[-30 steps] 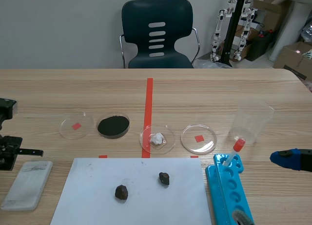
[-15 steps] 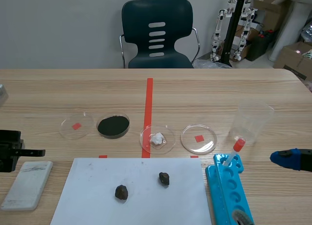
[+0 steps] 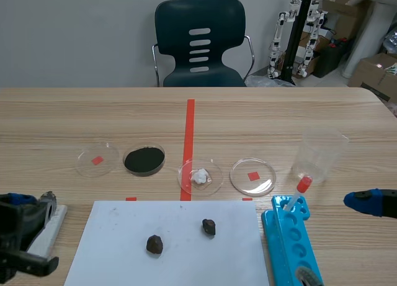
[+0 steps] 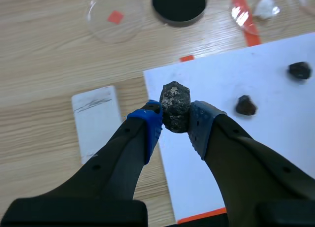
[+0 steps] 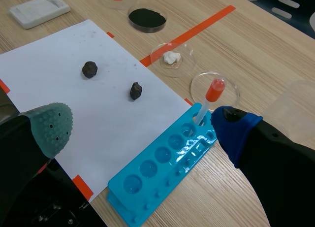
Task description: Rub the mineral on the streak plate
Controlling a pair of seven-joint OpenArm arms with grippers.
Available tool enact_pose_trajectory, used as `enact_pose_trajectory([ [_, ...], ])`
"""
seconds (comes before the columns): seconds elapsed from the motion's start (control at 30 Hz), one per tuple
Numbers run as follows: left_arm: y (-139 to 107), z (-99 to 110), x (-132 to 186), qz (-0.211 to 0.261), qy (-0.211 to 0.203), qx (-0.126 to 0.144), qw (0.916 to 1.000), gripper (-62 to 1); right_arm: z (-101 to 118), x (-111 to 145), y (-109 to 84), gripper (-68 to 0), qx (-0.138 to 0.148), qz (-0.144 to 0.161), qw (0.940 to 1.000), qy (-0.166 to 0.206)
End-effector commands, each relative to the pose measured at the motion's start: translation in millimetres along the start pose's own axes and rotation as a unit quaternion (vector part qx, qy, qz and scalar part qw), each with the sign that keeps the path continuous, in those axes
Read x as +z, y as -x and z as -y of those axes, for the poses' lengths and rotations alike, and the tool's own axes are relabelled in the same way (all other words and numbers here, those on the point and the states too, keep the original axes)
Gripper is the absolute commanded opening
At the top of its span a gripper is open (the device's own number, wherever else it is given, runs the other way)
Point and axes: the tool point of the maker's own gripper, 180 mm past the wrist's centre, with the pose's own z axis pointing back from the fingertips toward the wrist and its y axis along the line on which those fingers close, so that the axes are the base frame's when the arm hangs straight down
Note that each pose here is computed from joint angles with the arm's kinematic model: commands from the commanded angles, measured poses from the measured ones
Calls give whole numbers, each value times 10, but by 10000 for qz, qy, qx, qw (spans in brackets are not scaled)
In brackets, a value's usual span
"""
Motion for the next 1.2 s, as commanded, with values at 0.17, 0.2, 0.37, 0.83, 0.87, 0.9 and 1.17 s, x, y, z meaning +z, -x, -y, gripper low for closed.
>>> enact_pose_trajectory([
  [0.17,-85,409,217,554,824,85,9950,-483,14,-13,-54,-88,-3,113,9999,18],
  [0.2,-94,446,236,607,912,97,9939,-483,14,-13,-54,-88,-3,113,9999,18],
  [0.37,-211,515,282,960,1104,121,9892,-483,14,-13,-54,-88,-3,113,9999,18],
  [0.83,-353,500,301,1338,1084,146,9850,-483,14,-13,-54,-88,-3,113,9999,18],
  [0.87,-350,500,300,1331,1084,145,9851,-483,14,-13,-54,-88,-3,113,9999,18],
  [0.9,-350,500,300,1331,1084,145,9851,-483,14,-13,-54,-88,-3,113,9999,18],
  [1.17,-349,501,300,1327,1084,145,9851,-483,14,-13,-54,-88,-3,113,9999,18],
])
